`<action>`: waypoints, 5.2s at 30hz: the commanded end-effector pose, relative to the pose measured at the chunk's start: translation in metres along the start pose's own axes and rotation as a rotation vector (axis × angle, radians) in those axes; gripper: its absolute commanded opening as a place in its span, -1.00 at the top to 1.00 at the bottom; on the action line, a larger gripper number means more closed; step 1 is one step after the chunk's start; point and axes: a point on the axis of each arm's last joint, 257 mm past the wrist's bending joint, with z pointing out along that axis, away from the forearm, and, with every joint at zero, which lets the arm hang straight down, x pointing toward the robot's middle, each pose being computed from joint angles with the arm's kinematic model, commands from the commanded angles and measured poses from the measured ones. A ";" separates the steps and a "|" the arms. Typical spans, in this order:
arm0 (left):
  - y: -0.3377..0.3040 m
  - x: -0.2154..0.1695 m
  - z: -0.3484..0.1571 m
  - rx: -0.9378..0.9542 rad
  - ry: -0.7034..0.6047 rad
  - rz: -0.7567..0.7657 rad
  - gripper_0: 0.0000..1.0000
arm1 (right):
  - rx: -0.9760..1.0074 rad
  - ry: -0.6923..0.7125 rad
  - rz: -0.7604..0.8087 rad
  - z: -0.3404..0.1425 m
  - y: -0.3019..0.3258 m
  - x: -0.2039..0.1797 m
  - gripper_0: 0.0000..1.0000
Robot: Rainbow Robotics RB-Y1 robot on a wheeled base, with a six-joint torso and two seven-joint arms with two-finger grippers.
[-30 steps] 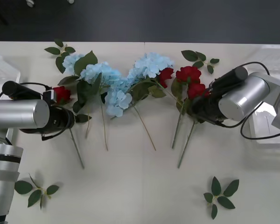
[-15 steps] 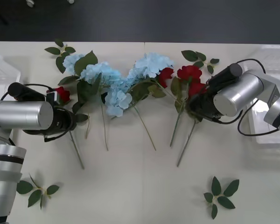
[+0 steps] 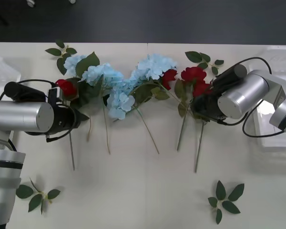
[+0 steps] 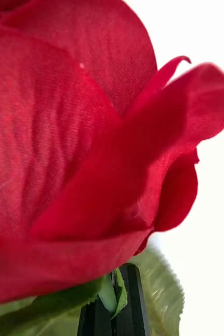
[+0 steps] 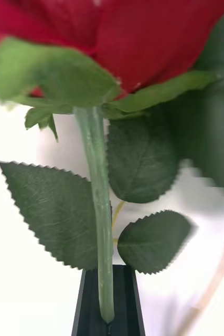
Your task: Put the red flowers into the right box and the blue flowers into the left box
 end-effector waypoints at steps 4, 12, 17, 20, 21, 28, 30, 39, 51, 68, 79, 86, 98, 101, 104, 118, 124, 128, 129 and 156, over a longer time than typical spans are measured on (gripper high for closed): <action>0.001 -0.026 -0.055 0.040 -0.142 0.051 1.00 | -0.018 -0.012 -0.104 -0.056 0.024 -0.027 1.00; -0.022 -0.035 -0.106 0.196 -0.172 0.037 1.00 | -0.005 -0.011 -0.233 -0.107 0.010 -0.051 1.00; -0.035 -0.037 -0.131 0.323 -0.180 0.074 1.00 | 0.036 -0.014 -0.376 -0.132 -0.017 -0.071 1.00; -0.044 -0.041 -0.146 0.418 -0.211 0.120 1.00 | 0.077 -0.023 -0.475 -0.149 -0.045 -0.087 1.00; -0.047 -0.043 -0.150 0.442 -0.222 0.135 1.00 | 0.084 -0.024 -0.494 -0.152 -0.053 -0.090 1.00; -0.066 -0.045 -0.179 0.579 -0.324 0.336 1.00 | 0.110 -0.077 -0.614 -0.182 -0.114 -0.123 1.00; -0.073 -0.044 -0.187 0.615 -0.355 0.392 1.00 | 0.148 -0.095 -0.657 -0.189 -0.136 -0.135 1.00; -0.103 -0.029 -0.219 0.876 -0.498 0.559 1.00 | 0.360 -0.191 -0.791 -0.218 -0.214 -0.190 1.00; -0.141 -0.019 -0.243 1.117 -0.687 0.671 1.00 | 0.451 -0.283 -0.719 -0.213 -0.282 -0.216 1.00; -0.168 -0.011 -0.318 1.339 -0.828 0.890 1.00 | 0.329 -0.227 -0.491 -0.171 -0.280 -0.169 0.84; -0.173 0.005 -0.336 1.418 -0.825 1.084 1.00 | 0.327 -0.238 -0.503 -0.169 -0.279 -0.171 -0.44; -0.196 0.009 -0.333 1.438 -0.812 1.161 1.00 | 0.293 -0.263 -0.561 -0.173 -0.247 -0.174 -0.44; -0.250 0.015 -0.319 1.456 -0.752 1.219 1.00 | 0.001 -0.402 -0.721 -0.225 -0.074 -0.159 -0.44; -0.261 0.021 -0.315 1.462 -0.721 1.235 1.00 | -0.122 -0.483 -0.760 -0.229 -0.034 -0.143 -0.44; -0.269 0.026 -0.307 1.451 -0.685 1.255 1.00 | -0.227 -0.546 -0.760 -0.222 -0.012 -0.118 -0.44; -0.298 0.016 -0.311 1.535 -0.665 1.245 1.00 | -0.539 -0.821 -0.845 -0.188 0.066 0.018 -0.44; -0.303 0.018 -0.313 1.545 -0.658 1.269 1.00 | -0.639 -0.822 -0.922 -0.185 0.093 0.067 -0.44; -0.304 0.020 -0.315 1.555 -0.657 1.274 1.00 | -0.741 -0.848 -0.928 -0.193 0.127 0.089 -0.44; -0.304 0.020 -0.315 1.555 -0.657 1.274 1.00 | -0.757 -0.853 -0.924 -0.195 0.132 0.092 -0.44; -0.304 0.020 -0.315 1.555 -0.657 1.274 1.00 | -1.075 -0.899 -0.929 -0.243 0.265 0.145 -0.43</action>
